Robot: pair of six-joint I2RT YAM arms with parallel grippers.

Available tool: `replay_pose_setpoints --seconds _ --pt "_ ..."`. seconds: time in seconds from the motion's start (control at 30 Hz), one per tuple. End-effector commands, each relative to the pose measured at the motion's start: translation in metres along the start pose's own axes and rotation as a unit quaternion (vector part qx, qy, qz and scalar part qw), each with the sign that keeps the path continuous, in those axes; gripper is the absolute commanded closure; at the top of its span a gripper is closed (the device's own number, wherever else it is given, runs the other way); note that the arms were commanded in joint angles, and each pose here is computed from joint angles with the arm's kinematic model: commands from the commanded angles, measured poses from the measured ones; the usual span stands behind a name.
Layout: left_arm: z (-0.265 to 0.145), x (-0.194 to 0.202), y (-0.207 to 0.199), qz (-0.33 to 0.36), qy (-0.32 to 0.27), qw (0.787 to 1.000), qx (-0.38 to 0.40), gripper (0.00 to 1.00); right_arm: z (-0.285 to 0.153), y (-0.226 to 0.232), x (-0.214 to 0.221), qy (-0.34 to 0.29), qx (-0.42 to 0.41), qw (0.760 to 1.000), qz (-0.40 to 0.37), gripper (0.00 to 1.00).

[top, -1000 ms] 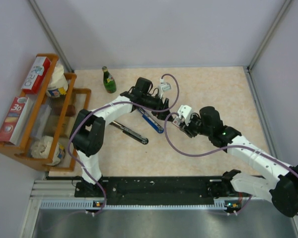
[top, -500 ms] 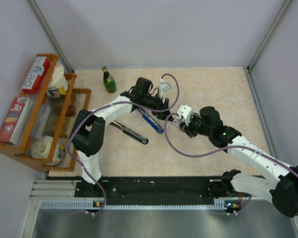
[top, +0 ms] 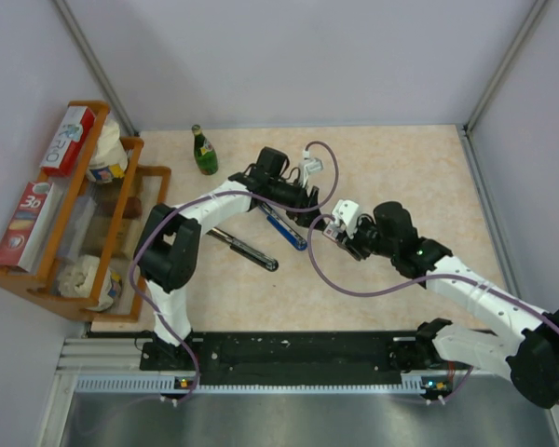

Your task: Load the staples into the stapler

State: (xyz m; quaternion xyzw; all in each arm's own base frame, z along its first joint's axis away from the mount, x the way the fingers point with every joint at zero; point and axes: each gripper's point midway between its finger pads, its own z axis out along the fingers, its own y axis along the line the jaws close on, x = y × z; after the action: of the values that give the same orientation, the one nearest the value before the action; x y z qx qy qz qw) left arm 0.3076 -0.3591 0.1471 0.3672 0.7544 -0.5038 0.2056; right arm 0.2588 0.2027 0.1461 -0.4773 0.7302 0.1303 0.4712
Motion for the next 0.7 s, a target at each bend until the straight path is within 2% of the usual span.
replay_pose_setpoints --seconds 0.0,0.67 --pt "0.009 -0.003 -0.006 0.019 0.004 1.0 0.013 0.22 -0.005 -0.007 -0.04 -0.074 0.016 0.997 -0.021 0.62" --pt "0.017 0.004 -0.011 0.009 0.019 0.999 0.038 0.23 0.004 -0.017 -0.043 -0.091 0.051 0.994 -0.016 0.62"
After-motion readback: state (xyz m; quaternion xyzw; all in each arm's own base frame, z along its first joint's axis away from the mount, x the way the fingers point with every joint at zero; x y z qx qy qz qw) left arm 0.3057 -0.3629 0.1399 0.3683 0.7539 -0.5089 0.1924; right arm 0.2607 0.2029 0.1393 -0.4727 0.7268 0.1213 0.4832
